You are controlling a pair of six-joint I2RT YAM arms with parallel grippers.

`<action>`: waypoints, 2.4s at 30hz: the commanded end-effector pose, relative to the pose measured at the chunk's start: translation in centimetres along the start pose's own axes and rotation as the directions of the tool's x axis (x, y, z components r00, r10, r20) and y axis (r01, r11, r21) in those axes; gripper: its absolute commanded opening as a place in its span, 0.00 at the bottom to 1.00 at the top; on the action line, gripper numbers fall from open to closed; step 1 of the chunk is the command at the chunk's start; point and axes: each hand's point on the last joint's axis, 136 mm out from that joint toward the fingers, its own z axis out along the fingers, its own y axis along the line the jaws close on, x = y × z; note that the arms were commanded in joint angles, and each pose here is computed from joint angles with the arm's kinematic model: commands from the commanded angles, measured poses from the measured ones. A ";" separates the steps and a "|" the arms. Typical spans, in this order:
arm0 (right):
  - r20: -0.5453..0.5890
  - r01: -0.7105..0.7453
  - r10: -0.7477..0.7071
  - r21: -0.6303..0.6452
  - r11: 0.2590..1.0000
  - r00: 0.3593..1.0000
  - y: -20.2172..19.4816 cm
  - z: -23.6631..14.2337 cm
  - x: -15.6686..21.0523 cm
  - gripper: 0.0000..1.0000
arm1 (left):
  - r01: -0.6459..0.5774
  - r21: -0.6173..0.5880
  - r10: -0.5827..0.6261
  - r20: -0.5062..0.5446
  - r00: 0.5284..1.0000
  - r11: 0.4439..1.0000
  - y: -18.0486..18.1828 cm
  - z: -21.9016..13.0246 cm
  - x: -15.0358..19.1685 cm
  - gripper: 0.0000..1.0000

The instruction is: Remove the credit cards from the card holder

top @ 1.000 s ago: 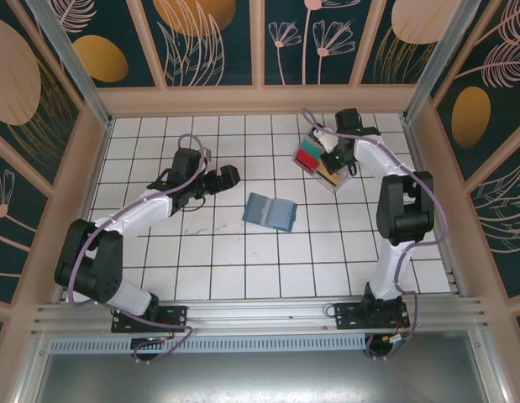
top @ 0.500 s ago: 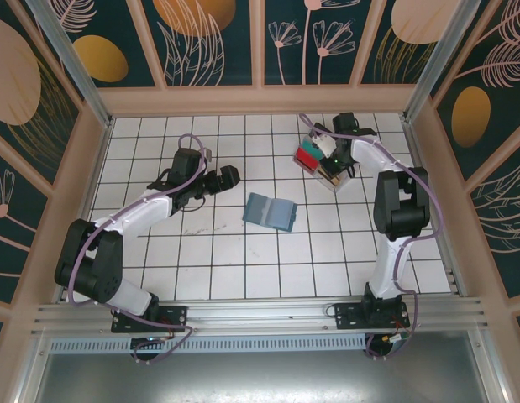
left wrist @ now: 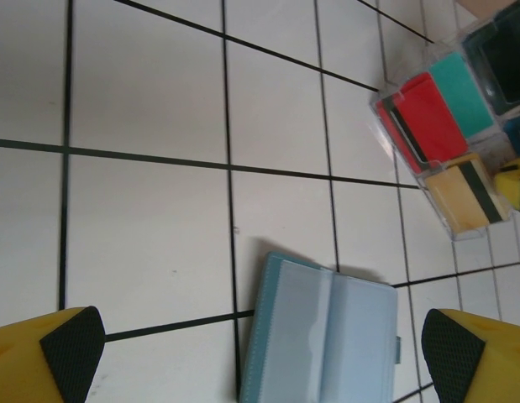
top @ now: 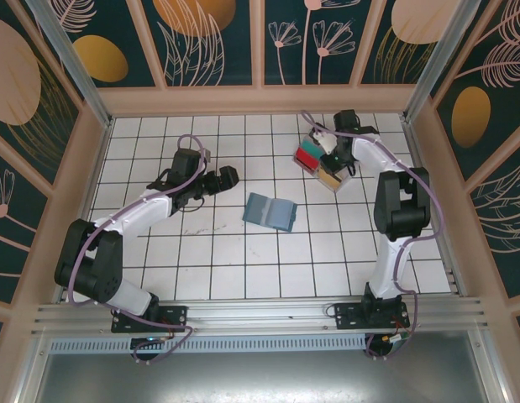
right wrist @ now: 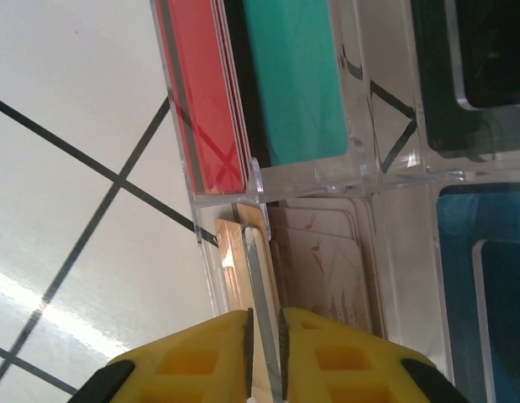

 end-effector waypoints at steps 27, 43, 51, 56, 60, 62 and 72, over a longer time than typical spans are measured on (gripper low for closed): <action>0.914 -0.905 0.353 0.036 0.424 0.201 -7.1 -20.2 14.0 0.99 | 0.349 -0.671 0.412 0.703 0.580 0.654 17.4 -20.8 -6.5 0.99; 0.897 -0.821 0.234 0.204 0.533 0.375 -4.3 -12.7 14.6 0.99 | 0.060 -0.594 0.503 0.726 0.469 0.802 16.4 -17.6 -6.1 0.99; 0.902 -0.757 0.177 0.209 0.620 0.394 -3.7 -11.7 12.7 0.99 | -0.064 -0.561 0.525 0.720 0.454 0.825 16.0 -15.6 -5.8 0.99; 0.902 -0.722 0.183 0.177 0.669 0.390 -3.9 -11.1 11.5 0.99 | -0.099 -0.545 0.523 0.715 0.463 0.833 16.3 -14.5 -5.7 0.99; 0.902 -0.723 0.194 0.165 0.671 0.386 -4.1 -9.8 11.5 0.99 | -0.103 -0.538 0.518 0.716 0.468 0.836 16.5 -14.2 -5.6 0.99; 0.896 -0.726 0.212 0.158 0.669 0.390 -4.5 -9.6 11.4 0.99 | -0.107 -0.537 0.517 0.712 0.476 0.837 16.6 -14.0 -5.7 0.99; 0.872 -0.750 0.278 0.140 0.646 0.402 -6.0 -8.4 11.3 0.99 | -0.022 -0.577 0.493 0.677 0.546 0.817 18.5 -12.8 -7.2 0.99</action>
